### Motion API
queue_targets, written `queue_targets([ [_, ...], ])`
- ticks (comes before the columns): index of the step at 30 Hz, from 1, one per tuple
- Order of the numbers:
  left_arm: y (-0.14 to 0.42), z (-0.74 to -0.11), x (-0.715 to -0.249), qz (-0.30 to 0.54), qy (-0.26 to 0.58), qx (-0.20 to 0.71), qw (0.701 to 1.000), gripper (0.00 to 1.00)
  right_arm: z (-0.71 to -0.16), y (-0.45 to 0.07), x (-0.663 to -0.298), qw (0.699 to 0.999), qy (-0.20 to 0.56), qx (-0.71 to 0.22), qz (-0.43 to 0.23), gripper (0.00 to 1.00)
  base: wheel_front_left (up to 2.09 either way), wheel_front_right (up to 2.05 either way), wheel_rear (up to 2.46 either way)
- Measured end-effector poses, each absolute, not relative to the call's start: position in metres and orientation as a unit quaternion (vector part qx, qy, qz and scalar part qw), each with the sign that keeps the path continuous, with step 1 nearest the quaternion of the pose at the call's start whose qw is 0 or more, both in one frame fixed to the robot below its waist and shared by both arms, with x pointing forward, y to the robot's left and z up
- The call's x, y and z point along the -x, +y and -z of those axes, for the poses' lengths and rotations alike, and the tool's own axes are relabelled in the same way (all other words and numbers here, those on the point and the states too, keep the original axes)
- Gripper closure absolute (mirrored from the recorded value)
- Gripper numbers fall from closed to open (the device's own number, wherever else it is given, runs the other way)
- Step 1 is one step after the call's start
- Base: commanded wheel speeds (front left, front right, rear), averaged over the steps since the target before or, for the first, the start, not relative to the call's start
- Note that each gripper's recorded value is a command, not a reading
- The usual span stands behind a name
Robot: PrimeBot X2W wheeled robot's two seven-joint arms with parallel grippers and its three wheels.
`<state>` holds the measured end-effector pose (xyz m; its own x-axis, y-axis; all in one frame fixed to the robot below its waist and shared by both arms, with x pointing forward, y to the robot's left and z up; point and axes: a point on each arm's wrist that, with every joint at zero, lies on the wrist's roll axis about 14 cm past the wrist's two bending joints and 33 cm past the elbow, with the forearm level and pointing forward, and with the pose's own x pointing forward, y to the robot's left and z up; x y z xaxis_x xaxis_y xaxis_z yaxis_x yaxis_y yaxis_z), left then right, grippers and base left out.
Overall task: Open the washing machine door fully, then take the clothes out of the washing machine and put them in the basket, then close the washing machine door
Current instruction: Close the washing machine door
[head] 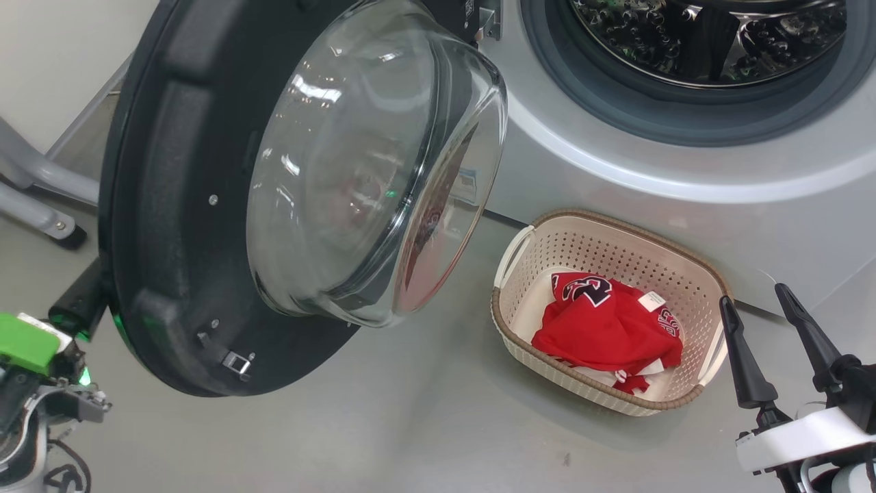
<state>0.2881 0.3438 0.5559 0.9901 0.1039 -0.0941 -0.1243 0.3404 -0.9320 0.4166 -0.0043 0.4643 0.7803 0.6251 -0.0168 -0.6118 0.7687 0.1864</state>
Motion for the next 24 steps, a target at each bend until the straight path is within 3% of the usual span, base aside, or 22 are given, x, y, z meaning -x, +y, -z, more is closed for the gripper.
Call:
queue_targets([
  [24, 0.235, -0.552, -0.318, 0.108, 0.082, 0.619, 0.774, 1.00, -0.463, -0.027, -0.419, 0.950, 0.040, -0.086, -0.298, 0.00, 0.00, 0.00, 0.00],
])
